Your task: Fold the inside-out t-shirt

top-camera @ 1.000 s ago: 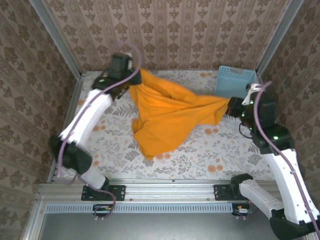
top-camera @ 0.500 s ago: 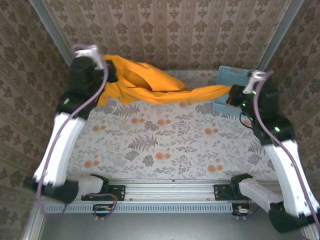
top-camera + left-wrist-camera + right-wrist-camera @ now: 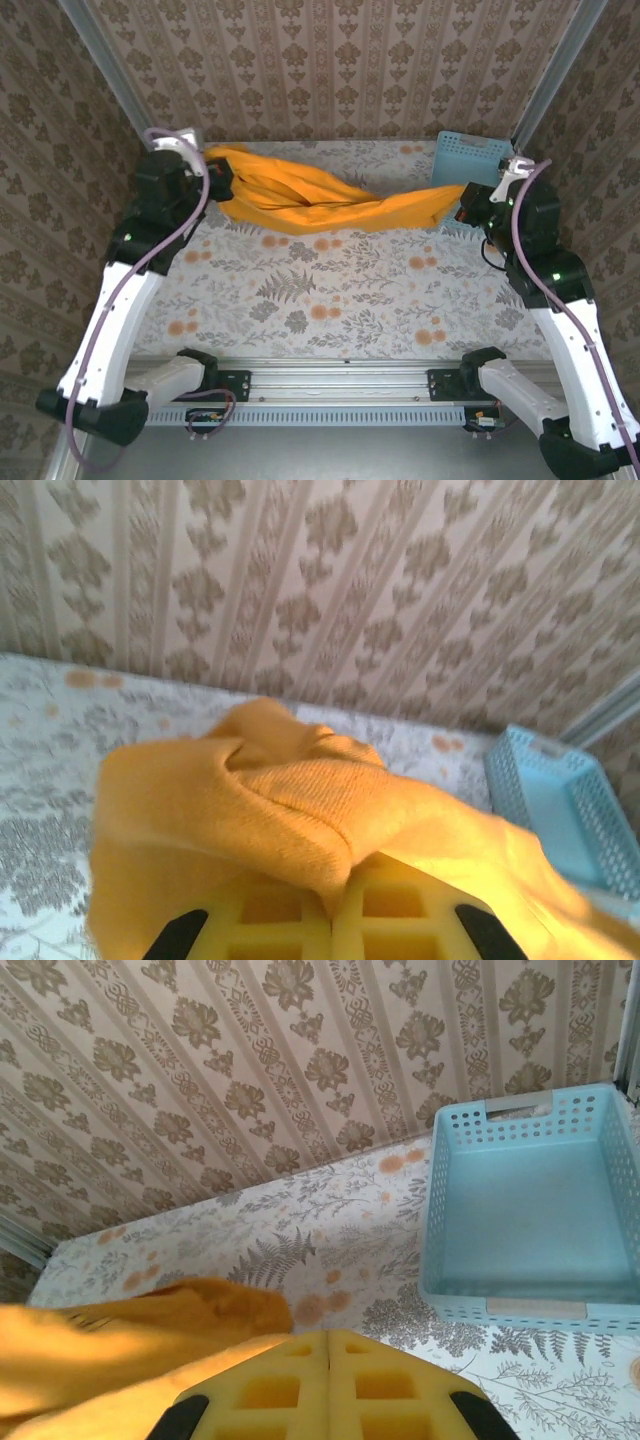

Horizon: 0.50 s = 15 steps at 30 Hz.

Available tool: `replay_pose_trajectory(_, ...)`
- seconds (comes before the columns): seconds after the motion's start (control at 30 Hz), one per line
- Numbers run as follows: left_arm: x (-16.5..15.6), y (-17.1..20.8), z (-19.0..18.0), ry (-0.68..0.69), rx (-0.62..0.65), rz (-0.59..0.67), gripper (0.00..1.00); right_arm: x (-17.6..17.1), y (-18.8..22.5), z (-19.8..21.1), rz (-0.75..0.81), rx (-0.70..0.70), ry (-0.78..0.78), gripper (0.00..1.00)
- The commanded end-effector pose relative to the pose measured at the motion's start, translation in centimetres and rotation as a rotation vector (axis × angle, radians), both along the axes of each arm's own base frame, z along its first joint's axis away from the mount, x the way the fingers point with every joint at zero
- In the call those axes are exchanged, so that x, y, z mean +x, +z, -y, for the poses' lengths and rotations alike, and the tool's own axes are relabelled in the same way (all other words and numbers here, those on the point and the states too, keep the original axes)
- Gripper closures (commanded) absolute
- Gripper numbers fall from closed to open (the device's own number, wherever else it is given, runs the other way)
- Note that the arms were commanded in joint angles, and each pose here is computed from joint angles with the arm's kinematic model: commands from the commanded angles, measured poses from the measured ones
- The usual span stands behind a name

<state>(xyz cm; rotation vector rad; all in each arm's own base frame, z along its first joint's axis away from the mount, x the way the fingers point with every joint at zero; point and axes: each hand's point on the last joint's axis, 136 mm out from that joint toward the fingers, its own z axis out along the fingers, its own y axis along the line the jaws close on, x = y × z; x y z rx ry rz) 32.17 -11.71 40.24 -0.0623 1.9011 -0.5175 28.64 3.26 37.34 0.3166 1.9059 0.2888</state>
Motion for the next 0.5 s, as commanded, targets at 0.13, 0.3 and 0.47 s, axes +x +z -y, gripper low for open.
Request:
replay_pose_trajectory(0.13, -0.6, 4.3, -1.3, 0.036, -0.041, 0.1, 1.0, -1.3, 3.9, 0.7, 0.106, 0.019, -0.023, 1.0)
replay_pose_trajectory(0.3, -6.4, 11.6, -1.8, -0.029, -0.114, 0.341, 1.0, -5.5, 12.5, -0.1, 0.34, 0.075, 0.065, 1.0)
replay_pose_trajectory(0.47, -9.1, 13.9, -2.8, -0.02, -0.133, 0.447, 1.0, -8.7, 17.1, 0.3, 0.475, 0.104, 0.079, 1.0)
